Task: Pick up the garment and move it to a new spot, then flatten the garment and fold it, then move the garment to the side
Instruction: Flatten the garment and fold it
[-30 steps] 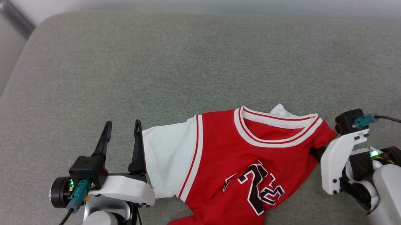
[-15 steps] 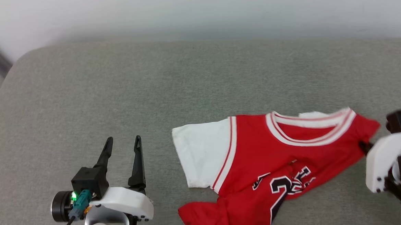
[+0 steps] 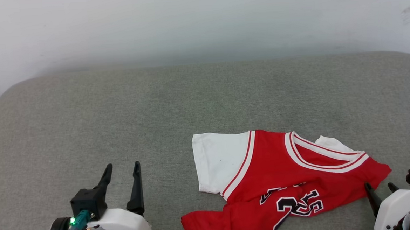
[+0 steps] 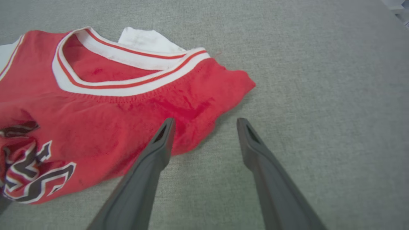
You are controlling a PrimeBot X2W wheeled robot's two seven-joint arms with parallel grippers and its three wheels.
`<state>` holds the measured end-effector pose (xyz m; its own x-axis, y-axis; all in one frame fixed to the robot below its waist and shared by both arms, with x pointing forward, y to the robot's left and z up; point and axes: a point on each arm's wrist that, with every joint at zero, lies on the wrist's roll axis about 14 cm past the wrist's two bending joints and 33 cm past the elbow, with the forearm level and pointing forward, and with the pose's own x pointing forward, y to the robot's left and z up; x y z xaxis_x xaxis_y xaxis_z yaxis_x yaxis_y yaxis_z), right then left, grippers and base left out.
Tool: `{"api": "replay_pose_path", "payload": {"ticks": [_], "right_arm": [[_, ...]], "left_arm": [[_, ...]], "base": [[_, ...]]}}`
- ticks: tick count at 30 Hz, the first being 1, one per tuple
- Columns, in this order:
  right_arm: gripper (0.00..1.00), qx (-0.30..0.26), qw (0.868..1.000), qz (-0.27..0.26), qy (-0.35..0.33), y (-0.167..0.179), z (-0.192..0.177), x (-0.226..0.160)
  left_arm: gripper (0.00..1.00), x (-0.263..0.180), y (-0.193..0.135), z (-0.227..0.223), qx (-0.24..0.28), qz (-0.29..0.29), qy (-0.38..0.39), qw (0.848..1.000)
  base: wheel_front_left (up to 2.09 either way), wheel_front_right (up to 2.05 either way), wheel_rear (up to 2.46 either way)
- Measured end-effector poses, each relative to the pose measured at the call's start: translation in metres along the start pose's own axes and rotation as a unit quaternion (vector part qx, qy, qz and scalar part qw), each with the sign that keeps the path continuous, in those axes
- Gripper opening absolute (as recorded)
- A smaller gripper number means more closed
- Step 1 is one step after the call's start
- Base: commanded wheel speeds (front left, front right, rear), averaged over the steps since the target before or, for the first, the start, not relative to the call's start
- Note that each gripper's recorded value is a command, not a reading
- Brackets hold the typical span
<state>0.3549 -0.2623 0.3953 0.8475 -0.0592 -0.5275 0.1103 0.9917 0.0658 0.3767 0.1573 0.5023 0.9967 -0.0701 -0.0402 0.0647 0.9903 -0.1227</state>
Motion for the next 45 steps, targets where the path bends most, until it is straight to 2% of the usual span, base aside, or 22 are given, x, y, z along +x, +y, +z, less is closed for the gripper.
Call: {"api": "replay_pose_path", "payload": {"ticks": [7,13,20,26,27,28,29,30,31,35,39,42,45], "right_arm": [[1.00,-0.016,1.000,-0.020,-0.008,-0.024,0.017,-0.014],[1.00,-0.037,0.997,-0.016,0.071,-0.032,0.009,-0.006],[1.00,-0.031,0.992,0.015,0.122,-0.012,0.008,0.026],[1.00,-0.024,0.983,0.031,0.182,0.003,-0.013,0.050],[0.81,-0.023,0.981,0.031,0.189,0.004,-0.015,0.052],[0.81,-0.019,0.980,0.034,0.195,0.006,-0.016,0.054],[0.36,-0.015,0.979,0.036,0.200,0.008,-0.017,0.056],[0.05,-0.015,0.978,0.037,0.202,0.009,-0.018,0.056],[0.00,-0.018,0.979,0.039,0.201,0.010,-0.017,0.055],[0.00,-0.044,0.984,0.042,0.165,0.014,0.000,0.055],[0.00,-0.091,0.990,0.049,0.093,0.026,0.042,0.052],[0.00,-0.116,0.989,0.083,0.040,0.062,0.070,0.044],[0.00,-0.139,0.980,0.137,0.035,0.109,0.063,0.029]], "left_arm": [[1.00,0.004,-0.001,0.009,0.004,0.000,-0.010,1.000],[1.00,0.013,0.001,0.011,0.007,0.004,-0.013,1.000],[1.00,0.032,0.002,0.011,0.001,0.008,-0.020,1.000],[1.00,0.039,0.011,-0.002,-0.003,0.024,-0.009,1.000],[1.00,0.038,0.014,-0.004,-0.002,0.028,-0.006,1.000],[1.00,0.037,0.016,-0.006,-0.001,0.032,-0.004,0.999],[1.00,0.037,0.018,-0.006,-0.001,0.034,-0.004,0.999],[1.00,0.036,0.019,-0.007,0.000,0.037,-0.004,0.999],[1.00,0.035,0.020,-0.006,0.000,0.037,-0.005,0.999],[1.00,0.030,0.021,0.000,0.002,0.039,-0.012,0.999],[1.00,0.024,0.022,0.007,0.002,0.040,-0.020,0.999],[1.00,0.021,0.020,0.009,0.003,0.037,-0.021,0.999],[1.00,0.021,0.015,0.012,0.002,0.030,-0.024,0.999]], "base": [[0.00,0.00,0.00],[0.00,0.00,0.00],[0.00,0.00,0.00],[0.00,0.00,0.00],[0.00,0.00,0.00],[0.00,0.00,0.00],[0.00,0.00,0.00],[0.00,0.00,0.00],[0.00,0.00,0.00],[0.00,0.00,0.00],[0.00,0.00,0.00],[0.00,0.00,0.00],[0.00,0.00,0.00]]}}
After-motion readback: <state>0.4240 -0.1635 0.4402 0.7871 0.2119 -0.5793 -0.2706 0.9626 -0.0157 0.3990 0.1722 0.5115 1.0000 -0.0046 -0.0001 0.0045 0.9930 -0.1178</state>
